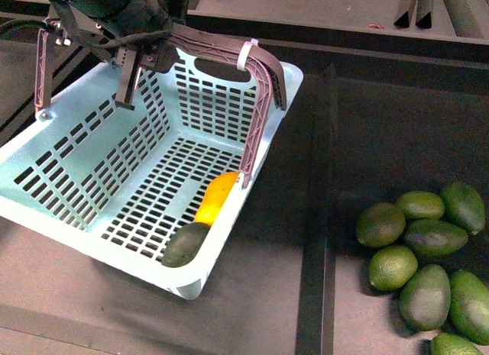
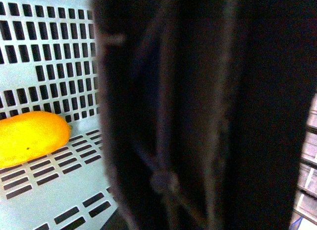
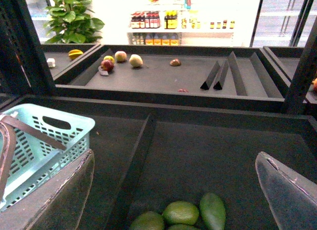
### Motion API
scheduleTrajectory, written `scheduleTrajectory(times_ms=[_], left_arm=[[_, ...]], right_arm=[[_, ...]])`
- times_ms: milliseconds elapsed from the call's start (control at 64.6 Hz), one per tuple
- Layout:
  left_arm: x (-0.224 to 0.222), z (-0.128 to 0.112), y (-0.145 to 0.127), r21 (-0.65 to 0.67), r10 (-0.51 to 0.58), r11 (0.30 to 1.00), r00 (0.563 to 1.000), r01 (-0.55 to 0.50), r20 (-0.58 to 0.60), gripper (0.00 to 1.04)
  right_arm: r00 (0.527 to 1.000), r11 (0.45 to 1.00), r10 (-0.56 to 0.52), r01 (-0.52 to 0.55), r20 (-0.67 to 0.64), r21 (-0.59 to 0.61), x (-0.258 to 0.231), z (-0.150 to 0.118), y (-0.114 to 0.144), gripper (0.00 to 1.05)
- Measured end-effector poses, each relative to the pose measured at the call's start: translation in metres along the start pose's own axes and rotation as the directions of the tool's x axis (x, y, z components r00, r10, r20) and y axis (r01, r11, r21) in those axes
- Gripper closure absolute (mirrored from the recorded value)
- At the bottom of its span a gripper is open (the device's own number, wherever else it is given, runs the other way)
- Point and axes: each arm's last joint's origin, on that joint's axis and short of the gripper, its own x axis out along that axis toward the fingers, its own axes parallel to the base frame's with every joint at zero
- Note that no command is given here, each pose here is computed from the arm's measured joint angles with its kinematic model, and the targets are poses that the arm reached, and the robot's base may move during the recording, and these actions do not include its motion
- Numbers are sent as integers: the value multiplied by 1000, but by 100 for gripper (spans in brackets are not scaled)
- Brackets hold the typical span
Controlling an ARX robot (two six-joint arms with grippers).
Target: Pick mango and avocado into basket
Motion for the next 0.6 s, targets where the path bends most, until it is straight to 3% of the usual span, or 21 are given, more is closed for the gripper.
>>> scheduleTrajectory(times_ms=[217,434,604], left_arm=[[3,0,12,3,1,1000,1000,0,-12,92],[-9,7,23,-30,1,1000,1000,0,12,53],[-67,40,24,-68,-12,997,990,22,141,8]], right_arm=[[1000,1000,0,0,0,0,0,0,0,9],[1000,1000,0,0,0,0,0,0,0,9],[1000,1000,0,0,0,0,0,0,0,9]])
